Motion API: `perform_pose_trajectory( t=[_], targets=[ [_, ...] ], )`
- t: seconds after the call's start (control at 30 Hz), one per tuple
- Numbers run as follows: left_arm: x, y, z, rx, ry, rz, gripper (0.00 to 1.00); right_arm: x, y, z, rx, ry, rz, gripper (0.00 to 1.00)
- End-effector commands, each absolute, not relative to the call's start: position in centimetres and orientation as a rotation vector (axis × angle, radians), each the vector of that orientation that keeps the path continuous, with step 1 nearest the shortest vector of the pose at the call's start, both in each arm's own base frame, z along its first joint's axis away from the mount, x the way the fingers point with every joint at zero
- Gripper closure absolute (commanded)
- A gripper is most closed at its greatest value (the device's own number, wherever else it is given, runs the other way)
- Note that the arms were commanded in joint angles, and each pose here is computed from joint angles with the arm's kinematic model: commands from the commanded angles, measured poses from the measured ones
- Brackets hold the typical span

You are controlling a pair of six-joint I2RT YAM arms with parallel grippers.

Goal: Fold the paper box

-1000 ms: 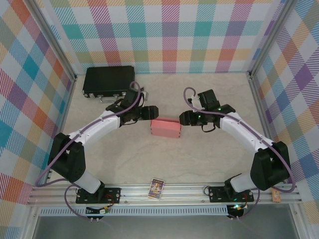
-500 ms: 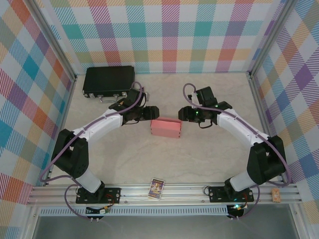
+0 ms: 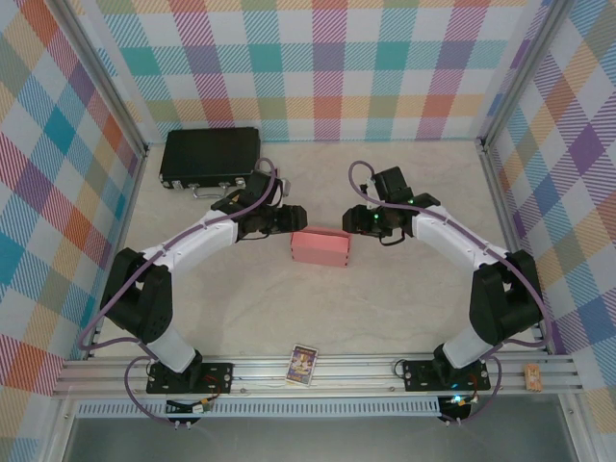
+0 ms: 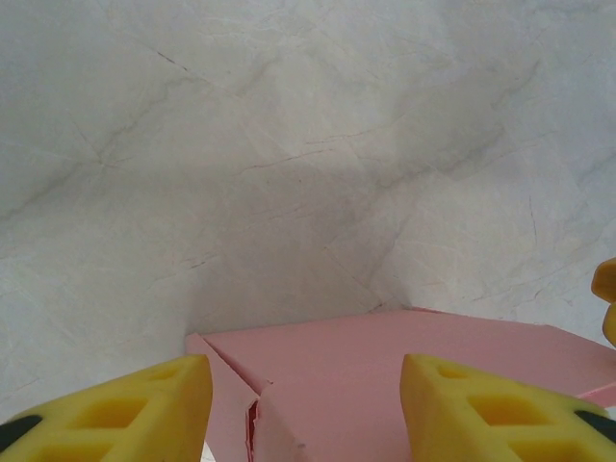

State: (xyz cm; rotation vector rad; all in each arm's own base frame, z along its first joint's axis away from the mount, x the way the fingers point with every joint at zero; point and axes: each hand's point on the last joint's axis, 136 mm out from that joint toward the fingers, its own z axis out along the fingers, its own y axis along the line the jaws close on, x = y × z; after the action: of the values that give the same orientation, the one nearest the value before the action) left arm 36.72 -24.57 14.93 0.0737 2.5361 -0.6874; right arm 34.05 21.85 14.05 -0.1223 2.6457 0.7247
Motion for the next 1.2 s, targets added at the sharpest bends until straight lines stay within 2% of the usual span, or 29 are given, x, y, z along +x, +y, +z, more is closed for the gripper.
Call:
perform_pose_trajectory(
  t=[0.0, 0.23, 0.5, 1.17],
  targets=[
    [36.7, -24.7, 15.0, 0.065, 2.545, -0.715, 0.49, 34.5, 22.3, 14.8, -0.129, 2.632, 0.721, 0.51],
    [36.2, -24.4, 14.3, 0.059, 2.561, -0.706, 0.56, 33.9, 22.2, 14.2, -0.148, 2.657, 0.674, 0.53],
    [35.3, -24.0, 13.3, 0.043, 2.583, -0.671, 0.6, 33.7, 21.8, 13.5, -0.154, 2.672, 0.587, 0.55],
    [34.0, -23.2, 11.6, 0.035, 2.62, -0.62, 0.64, 32.0, 21.4, 11.3, -0.204, 2.728, 0.535, 0.57]
  ],
)
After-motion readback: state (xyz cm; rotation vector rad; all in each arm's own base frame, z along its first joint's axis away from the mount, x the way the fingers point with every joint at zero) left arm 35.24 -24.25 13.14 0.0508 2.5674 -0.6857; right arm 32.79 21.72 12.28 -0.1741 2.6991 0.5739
